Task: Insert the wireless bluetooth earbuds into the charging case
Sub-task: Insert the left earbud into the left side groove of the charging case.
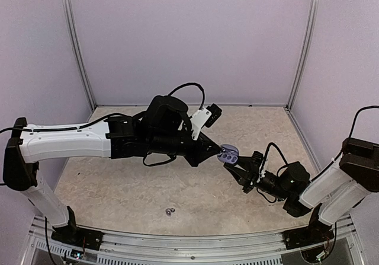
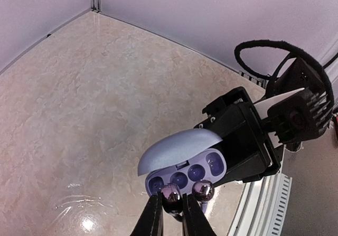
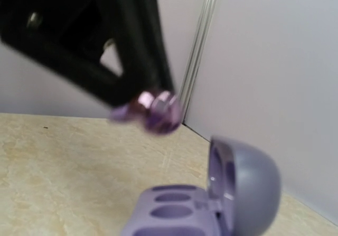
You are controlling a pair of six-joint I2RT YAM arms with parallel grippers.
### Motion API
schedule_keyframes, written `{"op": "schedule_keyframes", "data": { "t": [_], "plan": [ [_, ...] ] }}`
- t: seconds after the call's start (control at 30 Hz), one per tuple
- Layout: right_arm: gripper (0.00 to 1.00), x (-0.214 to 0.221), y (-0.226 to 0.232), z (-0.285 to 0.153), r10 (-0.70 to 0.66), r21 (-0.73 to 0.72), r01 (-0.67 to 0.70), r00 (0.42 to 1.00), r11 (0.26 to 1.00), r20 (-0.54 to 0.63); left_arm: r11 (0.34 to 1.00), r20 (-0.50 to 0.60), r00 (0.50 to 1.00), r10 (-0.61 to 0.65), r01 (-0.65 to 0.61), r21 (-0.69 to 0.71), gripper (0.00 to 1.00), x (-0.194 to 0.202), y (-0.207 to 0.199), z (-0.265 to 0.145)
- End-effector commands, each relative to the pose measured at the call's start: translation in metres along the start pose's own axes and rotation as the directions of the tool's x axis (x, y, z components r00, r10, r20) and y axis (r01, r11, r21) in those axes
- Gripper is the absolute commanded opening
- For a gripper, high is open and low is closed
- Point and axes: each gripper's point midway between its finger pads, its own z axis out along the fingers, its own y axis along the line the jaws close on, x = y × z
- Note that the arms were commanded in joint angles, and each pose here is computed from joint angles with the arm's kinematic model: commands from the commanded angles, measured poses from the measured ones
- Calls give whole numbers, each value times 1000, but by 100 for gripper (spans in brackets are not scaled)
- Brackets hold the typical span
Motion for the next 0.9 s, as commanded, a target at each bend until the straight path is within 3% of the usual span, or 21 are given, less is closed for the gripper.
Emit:
{"op": "schedule_keyframes", "data": {
  "t": [0.0,0.87],
  "plan": [
    [0,-23,1,3,3,-6,-3,996,1000,95,1000,35,999,5,-5,10,14,-18,-6,-2],
    [0,-42,-2,3,20,1,-21,986,1000,163,1000,-36,999,-16,15,-8,17,2,-1,16]
  ]
}}
